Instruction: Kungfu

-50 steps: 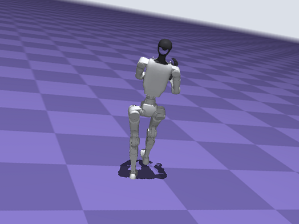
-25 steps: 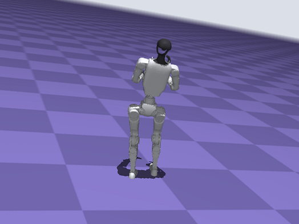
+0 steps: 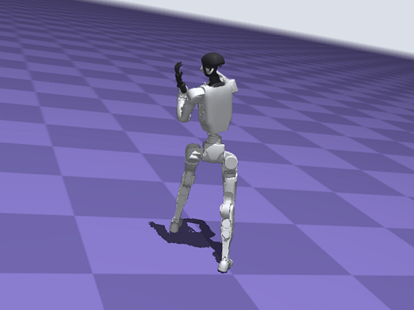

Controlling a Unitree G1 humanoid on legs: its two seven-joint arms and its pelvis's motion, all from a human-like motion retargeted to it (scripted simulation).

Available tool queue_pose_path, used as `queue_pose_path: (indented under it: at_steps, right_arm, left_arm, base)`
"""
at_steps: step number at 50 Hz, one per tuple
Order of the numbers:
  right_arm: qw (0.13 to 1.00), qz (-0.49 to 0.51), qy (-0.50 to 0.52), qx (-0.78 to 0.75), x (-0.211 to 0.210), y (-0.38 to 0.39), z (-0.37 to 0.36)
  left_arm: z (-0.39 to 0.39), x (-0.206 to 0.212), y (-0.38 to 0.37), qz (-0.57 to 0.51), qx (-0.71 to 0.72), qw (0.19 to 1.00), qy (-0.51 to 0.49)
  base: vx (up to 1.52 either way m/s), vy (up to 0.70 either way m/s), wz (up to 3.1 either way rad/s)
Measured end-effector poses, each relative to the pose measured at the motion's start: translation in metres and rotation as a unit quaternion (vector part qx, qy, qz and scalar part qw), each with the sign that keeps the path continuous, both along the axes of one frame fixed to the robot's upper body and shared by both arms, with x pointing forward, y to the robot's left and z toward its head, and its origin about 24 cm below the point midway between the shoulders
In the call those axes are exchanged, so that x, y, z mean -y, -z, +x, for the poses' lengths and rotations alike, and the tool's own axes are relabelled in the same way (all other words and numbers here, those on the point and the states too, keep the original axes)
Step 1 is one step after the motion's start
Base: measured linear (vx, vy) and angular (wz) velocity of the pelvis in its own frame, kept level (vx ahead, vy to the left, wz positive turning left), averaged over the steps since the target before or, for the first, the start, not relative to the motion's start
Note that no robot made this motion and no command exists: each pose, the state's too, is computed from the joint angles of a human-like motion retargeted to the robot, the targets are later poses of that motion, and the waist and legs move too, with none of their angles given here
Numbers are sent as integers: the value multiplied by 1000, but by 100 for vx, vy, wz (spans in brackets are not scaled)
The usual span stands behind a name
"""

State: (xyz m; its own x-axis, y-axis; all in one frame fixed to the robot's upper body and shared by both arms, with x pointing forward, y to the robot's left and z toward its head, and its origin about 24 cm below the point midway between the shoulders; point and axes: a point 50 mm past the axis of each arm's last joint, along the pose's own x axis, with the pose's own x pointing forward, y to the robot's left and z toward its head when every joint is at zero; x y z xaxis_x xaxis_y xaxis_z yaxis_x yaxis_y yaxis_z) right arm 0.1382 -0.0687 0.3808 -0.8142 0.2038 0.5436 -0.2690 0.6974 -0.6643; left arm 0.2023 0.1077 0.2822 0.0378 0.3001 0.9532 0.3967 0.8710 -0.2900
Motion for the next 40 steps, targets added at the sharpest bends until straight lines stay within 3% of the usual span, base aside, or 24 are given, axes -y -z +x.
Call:
queue_pose_path:
  at_steps: [13,18,22,25,29,33,37,40]
  right_arm:
    - [980,103,48,-165,-4,19,48]
    - [961,134,56,-237,0,39,66]
    - [934,117,171,-291,23,62,93]
    - [887,71,278,-360,56,81,114]
    - [745,5,490,-453,138,112,142]
    - [504,-22,726,-467,253,173,124]
    - [236,-34,897,-372,350,215,72]
    - [42,-47,956,-285,405,224,37]
  left_arm:
    - [26,-24,17,-43,-137,990,-16]
    - [38,-71,39,-70,-194,965,-162]
    - [45,-101,54,52,-235,922,-302]
    - [53,-112,63,191,-271,883,-331]
    - [71,-85,74,376,-284,827,-306]
    - [90,-12,100,567,-230,748,-257]
    - [82,74,125,620,-166,750,-162]
    - [68,113,128,618,-145,769,-74]
  base:
    - [-44,-4,-145]
    - [-50,-6,-248]
    - [-36,-17,-152]
    - [-19,-45,-61]
    - [-25,-79,-45]
    - [-26,-100,-25]
    - [-30,-62,-96]
    - [-26,-35,-210]
